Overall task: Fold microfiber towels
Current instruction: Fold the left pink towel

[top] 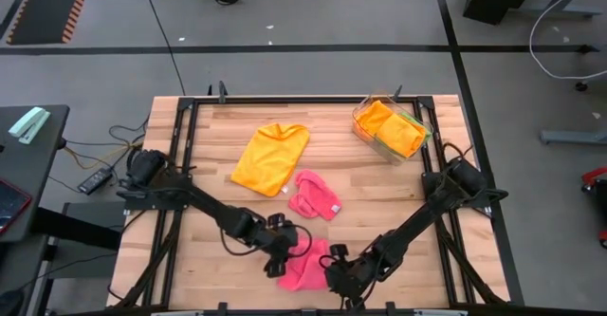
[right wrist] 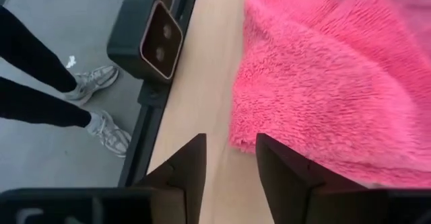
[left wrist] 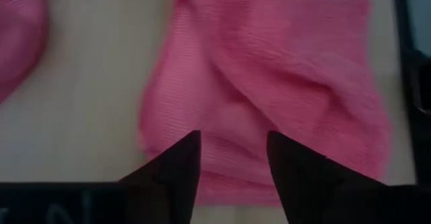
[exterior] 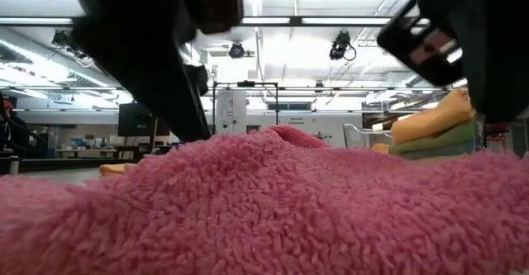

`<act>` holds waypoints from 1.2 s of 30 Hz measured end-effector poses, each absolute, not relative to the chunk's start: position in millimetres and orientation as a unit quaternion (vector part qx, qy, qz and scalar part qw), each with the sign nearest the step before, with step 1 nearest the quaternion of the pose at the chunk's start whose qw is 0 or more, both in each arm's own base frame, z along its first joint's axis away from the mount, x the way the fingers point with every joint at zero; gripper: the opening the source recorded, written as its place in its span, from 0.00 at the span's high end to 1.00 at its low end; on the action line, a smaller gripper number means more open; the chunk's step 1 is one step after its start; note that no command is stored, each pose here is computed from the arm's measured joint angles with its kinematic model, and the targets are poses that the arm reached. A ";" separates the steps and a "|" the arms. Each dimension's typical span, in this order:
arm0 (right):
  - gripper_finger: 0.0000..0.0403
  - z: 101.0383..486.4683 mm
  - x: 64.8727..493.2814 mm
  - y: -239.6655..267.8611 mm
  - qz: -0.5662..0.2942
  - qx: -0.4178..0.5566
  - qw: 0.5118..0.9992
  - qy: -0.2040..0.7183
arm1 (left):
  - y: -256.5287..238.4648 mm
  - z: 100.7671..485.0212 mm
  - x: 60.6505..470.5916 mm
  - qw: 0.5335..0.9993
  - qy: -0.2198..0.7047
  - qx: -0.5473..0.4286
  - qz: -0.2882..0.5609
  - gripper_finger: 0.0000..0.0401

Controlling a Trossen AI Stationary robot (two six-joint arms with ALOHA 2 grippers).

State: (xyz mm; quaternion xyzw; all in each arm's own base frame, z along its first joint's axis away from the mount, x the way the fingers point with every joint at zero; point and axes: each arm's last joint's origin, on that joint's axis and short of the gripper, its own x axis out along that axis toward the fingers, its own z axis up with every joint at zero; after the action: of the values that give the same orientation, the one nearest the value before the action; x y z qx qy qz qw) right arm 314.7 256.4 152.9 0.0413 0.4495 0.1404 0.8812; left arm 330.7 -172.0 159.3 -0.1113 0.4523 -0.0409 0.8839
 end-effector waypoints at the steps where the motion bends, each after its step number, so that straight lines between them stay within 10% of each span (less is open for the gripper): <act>1: 0.66 155.9 314.1 255.7 0.138 0.041 0.883 0.447 | -168.9 157.2 332.8 0.883 0.454 -0.117 -0.034 0.54; 11: 0.69 165.9 310.8 251.0 0.109 0.020 0.893 0.437 | -161.7 146.4 343.4 0.879 0.455 -0.132 -0.048 0.59; 23: 0.71 164.4 314.7 242.6 0.091 0.022 0.890 0.446 | -169.2 144.2 341.7 0.877 0.458 -0.118 -0.085 0.96; 36: 0.71 176.3 324.8 224.6 0.048 0.017 0.906 0.420 | -134.8 191.2 326.7 0.858 0.485 -0.161 -0.055 0.96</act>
State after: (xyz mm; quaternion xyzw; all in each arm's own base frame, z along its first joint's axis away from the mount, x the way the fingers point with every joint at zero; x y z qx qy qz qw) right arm 324.8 224.6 176.3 0.0173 0.4198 0.0482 0.9062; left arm 326.7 -134.8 191.2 -0.1611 0.4853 -0.0550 0.8576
